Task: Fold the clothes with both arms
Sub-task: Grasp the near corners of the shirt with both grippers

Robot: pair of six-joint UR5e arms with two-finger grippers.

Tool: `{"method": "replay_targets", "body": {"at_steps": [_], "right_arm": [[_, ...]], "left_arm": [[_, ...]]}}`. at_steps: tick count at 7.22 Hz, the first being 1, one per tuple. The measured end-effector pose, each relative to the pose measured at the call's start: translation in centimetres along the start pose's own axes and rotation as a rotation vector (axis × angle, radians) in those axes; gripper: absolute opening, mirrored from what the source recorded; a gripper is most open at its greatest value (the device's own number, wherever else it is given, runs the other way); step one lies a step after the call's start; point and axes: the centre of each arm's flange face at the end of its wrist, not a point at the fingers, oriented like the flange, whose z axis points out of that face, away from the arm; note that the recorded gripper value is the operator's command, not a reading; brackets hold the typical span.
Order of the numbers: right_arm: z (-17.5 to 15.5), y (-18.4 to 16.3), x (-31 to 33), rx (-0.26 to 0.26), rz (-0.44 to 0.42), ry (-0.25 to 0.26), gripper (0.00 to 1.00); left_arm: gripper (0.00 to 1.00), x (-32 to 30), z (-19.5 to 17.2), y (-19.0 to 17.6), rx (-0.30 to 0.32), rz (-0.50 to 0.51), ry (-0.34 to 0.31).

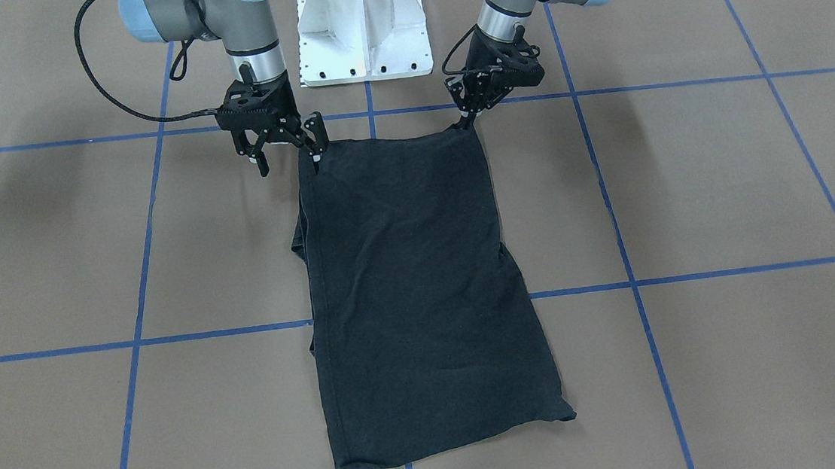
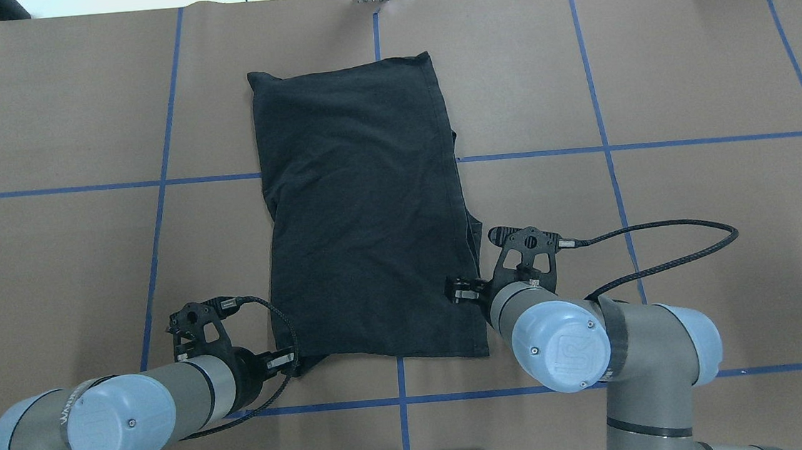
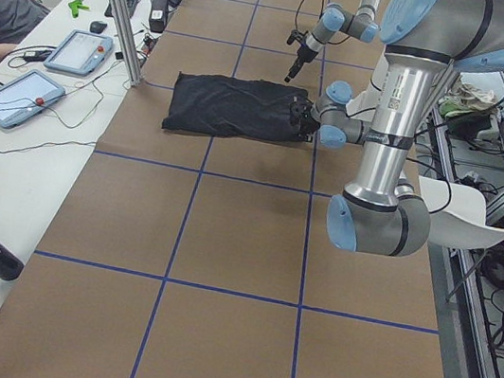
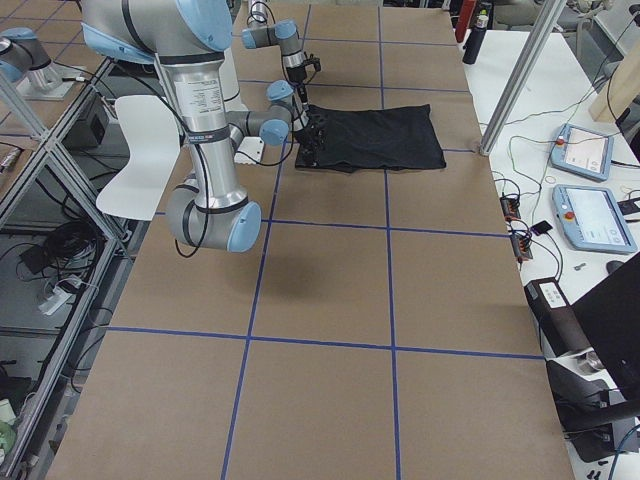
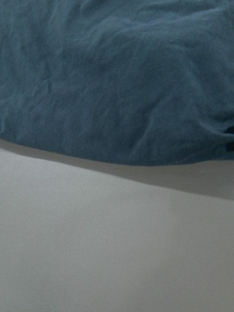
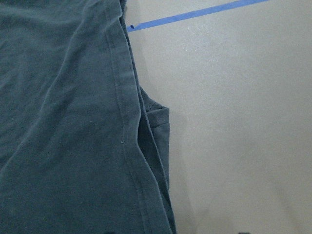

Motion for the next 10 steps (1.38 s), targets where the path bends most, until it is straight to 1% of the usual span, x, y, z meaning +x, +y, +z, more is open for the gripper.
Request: {"method": "replay_targets", "body": {"at_steps": [1,3,5,6,8,9,10], "right_arm": [[0.9,0.0,-0.7,0.013,0.009,0.009,0.72],[2.6,-0.8,-1.1,0.034,-0.021,0.036,0.69],[4.3,-1.9,-0.9,0.065,-0.054,0.066,0.62],[5.1,-2.3,-1.2,0.076,-0.058,0.075,0.57],[5.8,-2.7,-2.1,0.085,-0.057,0.078,0.55],[6.1,-2.6,-2.3,0.086,-0.057,0.081,0.48],[6.3,-2.6,-2.3,0.086,-0.058,0.084,0.25]], "left_arm": [[0.00,0.0,-0.1,0.0,0.000,-0.001,0.003],[0.00,0.2,-0.4,0.0,0.000,-0.002,0.008],[0.00,0.2,-0.5,0.1,-0.002,-0.008,0.010],[0.00,0.3,-0.6,0.2,-0.003,-0.017,0.012],[0.00,0.3,-0.7,0.3,-0.005,-0.023,0.014],[0.00,0.3,-0.7,0.3,-0.006,-0.024,0.014],[0.00,0.3,-0.7,0.3,-0.007,-0.024,0.014]]}}
